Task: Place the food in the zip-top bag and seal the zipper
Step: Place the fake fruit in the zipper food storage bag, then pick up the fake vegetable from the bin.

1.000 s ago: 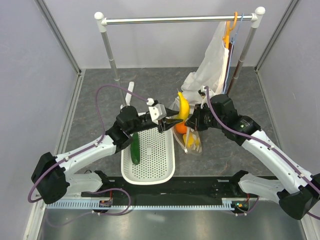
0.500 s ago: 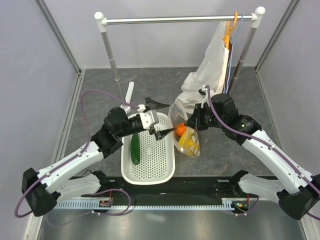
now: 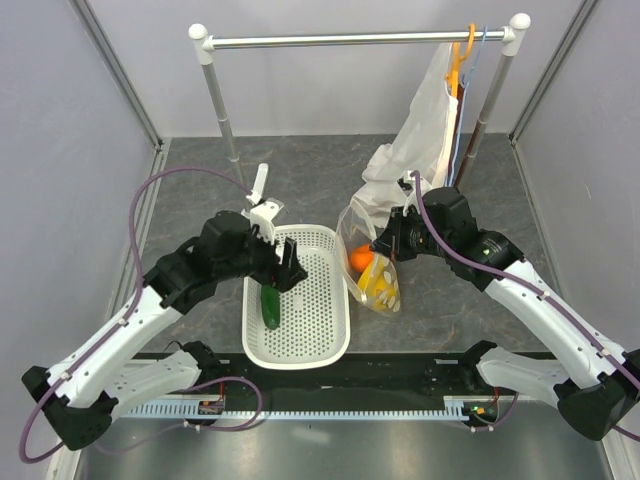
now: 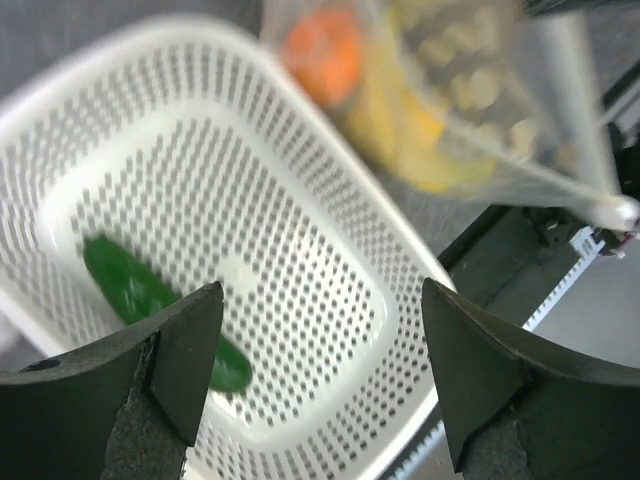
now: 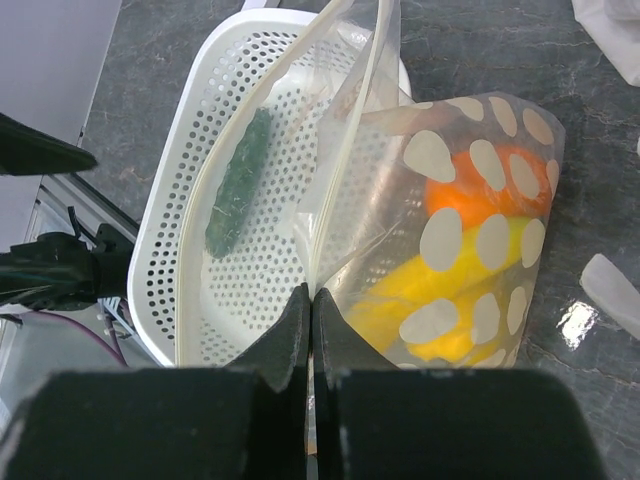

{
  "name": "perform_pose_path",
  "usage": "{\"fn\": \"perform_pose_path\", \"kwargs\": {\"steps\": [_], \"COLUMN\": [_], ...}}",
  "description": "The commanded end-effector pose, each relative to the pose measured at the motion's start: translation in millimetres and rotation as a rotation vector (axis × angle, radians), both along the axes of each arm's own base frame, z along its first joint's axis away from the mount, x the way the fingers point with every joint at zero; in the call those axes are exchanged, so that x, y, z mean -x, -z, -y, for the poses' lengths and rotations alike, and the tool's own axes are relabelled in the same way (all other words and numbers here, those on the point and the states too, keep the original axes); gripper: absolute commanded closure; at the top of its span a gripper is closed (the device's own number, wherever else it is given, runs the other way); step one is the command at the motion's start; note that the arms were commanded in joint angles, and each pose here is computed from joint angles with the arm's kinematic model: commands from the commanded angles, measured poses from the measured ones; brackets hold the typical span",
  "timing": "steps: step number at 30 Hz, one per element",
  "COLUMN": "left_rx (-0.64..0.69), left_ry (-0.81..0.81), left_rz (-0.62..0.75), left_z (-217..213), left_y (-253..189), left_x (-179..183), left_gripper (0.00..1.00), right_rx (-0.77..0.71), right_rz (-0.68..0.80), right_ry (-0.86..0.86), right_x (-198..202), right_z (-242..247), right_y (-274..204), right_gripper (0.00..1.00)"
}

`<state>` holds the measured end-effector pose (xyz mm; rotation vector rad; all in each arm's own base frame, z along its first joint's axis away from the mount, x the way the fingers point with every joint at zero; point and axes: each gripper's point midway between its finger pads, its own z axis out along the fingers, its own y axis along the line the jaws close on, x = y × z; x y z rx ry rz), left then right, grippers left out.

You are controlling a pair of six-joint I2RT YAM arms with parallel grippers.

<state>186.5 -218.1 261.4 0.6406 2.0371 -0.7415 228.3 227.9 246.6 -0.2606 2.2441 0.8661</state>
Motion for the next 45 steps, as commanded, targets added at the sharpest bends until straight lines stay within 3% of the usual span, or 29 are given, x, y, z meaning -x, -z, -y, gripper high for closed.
{"fn": "perform_pose_path", "kwargs": {"steps": [1, 6, 10, 18, 24, 33, 39, 41, 45], "left_rx": [-0.103, -0.223, -0.284, -0.387, -0.505, -0.479, -0.431, -0.415, -0.405], "left_ry": [-0.302, -0.456, -0.488, -0.575, -0.642, -0.627, -0.608, -0.601, -0.571], "left_rz": [-0.401, -0.524, -0.607, -0.618, -0.648, -0.757, -0.774, -0.774, -0.774], "left_z": [-40.7, -59.5, -53.0, -48.8, -64.2, -49.6, -38.8, -38.1, -37.2], "left_y": [62.2, 103.4, 130.3, 153.6, 183.0, 210.3, 213.4, 209.9, 207.3], "left_x": [21.9, 21.8, 13.8, -20.3, -31.0, -35.2, -43.9, -47.7, -48.9], "left_gripper": [0.13, 0.09, 0.16, 0.18, 0.25, 0.26, 0.37, 0.46, 0.48], "right_rx": [-0.017, -0.007, -0.002, -0.003, -0.005, -0.007, -0.003, 0.001, 0.006], "right_rz": [0.059, 0.064, 0.056, 0.049, 0.051, 0.05, 0.05, 0.048, 0.052], "right_ry": [0.014, 0.021, 0.02, 0.021, 0.03, 0.03, 0.024, 0.022, 0.018], "right_x": [-4.8, -7.1, -7.6, -9.9, -12.1, -12.1, -10.9, -11.7, -12.0], "right_z": [2.3, 3.8, 2.9, 0.8, 0.7, 0.3, 0.7, 0.3, 0.4], "right_y": [-11.7, -10.0, -6.7, -3.8, -6.3, -5.2, -3.8, -2.6, -2.0], "right_gripper": [1.0, 1.0, 1.0, 1.0, 1.0, 1.0, 1.0, 1.0, 1.0]}}
